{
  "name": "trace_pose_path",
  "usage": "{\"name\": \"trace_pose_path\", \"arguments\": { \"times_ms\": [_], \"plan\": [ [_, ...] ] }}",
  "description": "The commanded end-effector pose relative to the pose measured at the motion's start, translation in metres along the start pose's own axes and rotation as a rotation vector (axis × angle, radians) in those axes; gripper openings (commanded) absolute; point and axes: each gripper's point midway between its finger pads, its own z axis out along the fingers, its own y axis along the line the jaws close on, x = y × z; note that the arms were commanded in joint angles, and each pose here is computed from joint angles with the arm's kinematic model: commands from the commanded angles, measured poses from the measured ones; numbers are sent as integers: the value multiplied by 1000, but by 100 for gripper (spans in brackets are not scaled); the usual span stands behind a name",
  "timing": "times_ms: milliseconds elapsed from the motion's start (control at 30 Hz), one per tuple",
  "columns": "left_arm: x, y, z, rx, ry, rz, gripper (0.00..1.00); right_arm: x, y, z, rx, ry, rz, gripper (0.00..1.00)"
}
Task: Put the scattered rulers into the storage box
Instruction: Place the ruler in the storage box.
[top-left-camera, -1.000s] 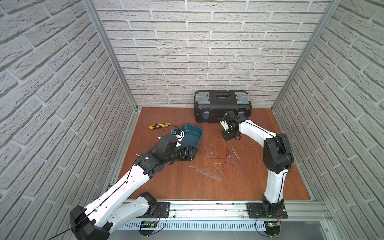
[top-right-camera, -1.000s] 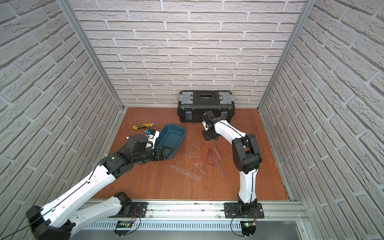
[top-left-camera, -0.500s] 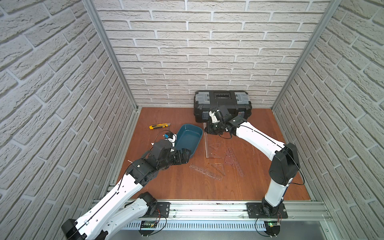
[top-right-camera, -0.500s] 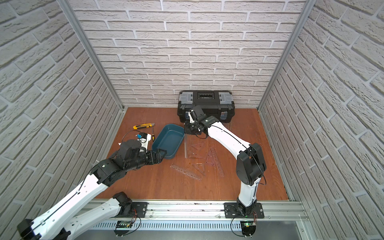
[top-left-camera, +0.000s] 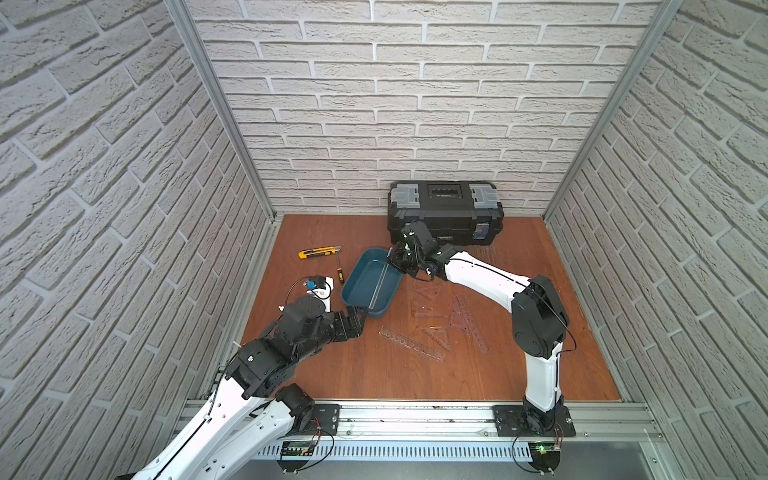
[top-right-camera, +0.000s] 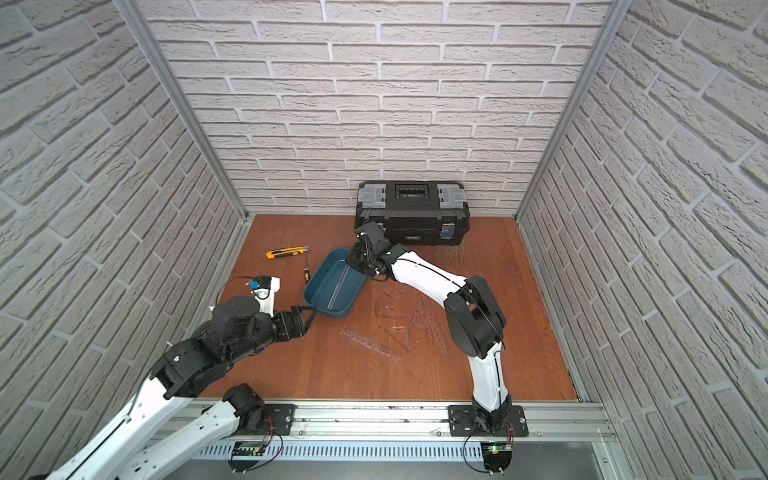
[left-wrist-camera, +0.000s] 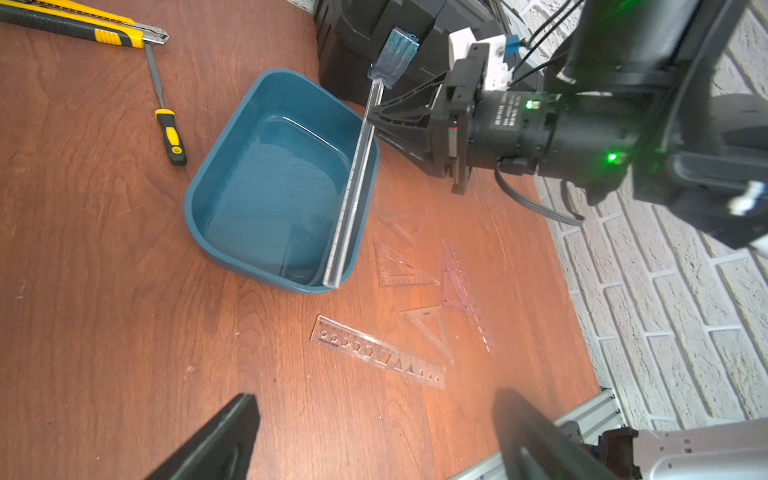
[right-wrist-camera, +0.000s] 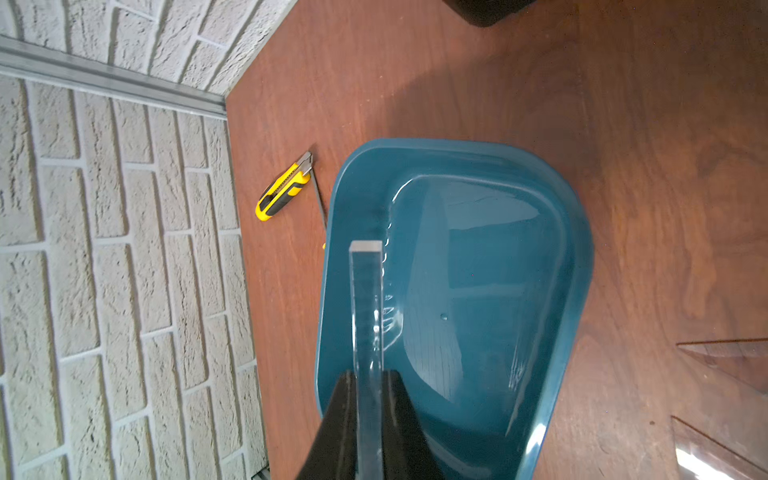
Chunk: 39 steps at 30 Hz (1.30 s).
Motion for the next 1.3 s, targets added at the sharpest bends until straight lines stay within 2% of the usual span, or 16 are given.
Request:
{"name": "trace_pose_path", "arguments": {
  "times_ms": [0, 200, 233, 300, 333, 367, 433, 633, 767, 967, 1267],
  "plan": [
    [2, 4, 1, -17, 0, 3, 93, -19, 24, -2, -60, -68, 31, 2],
    [2, 3, 1, -16, 3, 4, 94, -16, 23, 10, -57, -44, 22, 4],
    [2, 3, 1, -17, 2, 4, 93, -15, 23, 12, -57, -38, 18, 11],
    [1, 4, 1, -19, 0, 5, 93, -13, 28, 14, -80, -22, -1, 35],
    [1, 3, 1, -18, -2, 6, 94, -13, 32, 13, -93, -16, -15, 42],
    [0, 4, 1, -19, -5, 5, 94, -12, 37, 11, -107, -8, -33, 48],
    [-1, 4, 1, -23, -9, 7, 94, -10, 45, 4, -126, -1, -75, 53],
    [-9, -2, 1, -30, -9, 37, 95, -18, 62, -46, -131, -44, -254, 53],
    [-19, -6, 1, -59, -1, 72, 95, -21, 54, -86, -52, -75, -420, 51],
    [-24, -7, 29, -114, 96, 92, 94, -21, 2, -132, 137, -83, -614, 51],
    [-14, 0, 80, -123, 217, 17, 90, 2, -96, -159, 315, -3, -617, 48]
  ]
}}
